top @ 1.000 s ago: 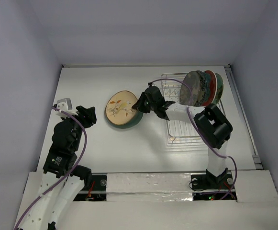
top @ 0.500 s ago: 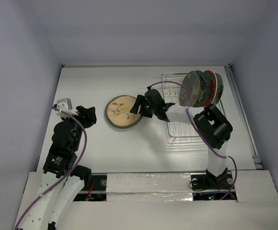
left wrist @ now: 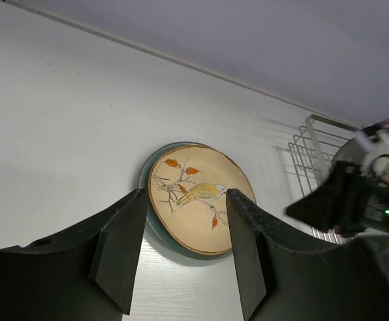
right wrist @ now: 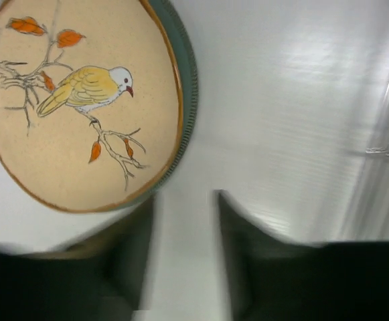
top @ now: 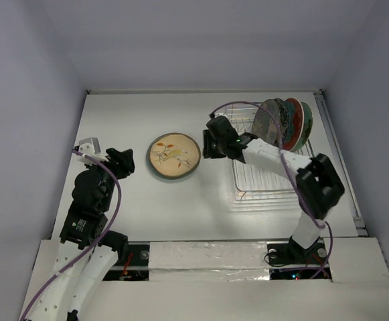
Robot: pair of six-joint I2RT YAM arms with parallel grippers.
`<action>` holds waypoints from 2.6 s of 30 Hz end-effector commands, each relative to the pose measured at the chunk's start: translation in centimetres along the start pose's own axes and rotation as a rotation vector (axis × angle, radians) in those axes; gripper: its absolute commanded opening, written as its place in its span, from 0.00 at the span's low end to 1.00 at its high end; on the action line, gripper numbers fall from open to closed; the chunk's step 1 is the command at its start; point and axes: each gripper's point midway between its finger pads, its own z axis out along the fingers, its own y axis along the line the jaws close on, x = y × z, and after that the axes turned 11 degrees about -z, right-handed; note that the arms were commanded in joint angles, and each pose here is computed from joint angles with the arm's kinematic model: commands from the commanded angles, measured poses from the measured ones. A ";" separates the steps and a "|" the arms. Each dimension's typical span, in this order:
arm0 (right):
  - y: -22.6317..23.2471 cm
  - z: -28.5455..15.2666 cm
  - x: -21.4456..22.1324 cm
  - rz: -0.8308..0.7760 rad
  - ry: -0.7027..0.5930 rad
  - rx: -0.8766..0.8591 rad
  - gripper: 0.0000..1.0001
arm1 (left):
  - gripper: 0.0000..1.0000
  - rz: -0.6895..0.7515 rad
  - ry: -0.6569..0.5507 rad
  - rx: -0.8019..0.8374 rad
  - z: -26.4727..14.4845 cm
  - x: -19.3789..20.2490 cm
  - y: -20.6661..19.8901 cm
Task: Unload the plates from the dish rack
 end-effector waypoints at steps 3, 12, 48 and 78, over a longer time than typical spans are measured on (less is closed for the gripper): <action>-6.9 -12.2 -8.1 -0.019 -0.281 0.233 0.00 | 0.47 -0.009 -0.024 0.027 -0.1 -0.5 -0.5; -20.9 -20.3 -10.0 0.096 -0.361 0.558 0.32 | 0.47 -0.012 -0.036 0.036 -0.3 -0.8 -0.7; -23.6 -25.6 -18.3 0.048 -0.491 0.605 0.00 | 0.47 -0.009 -0.031 0.033 -0.2 -0.7 -0.6; 8.9 -8.0 -15.2 0.423 -0.479 -0.642 0.00 | 0.47 -0.014 -0.025 0.028 -0.1 -0.5 -0.6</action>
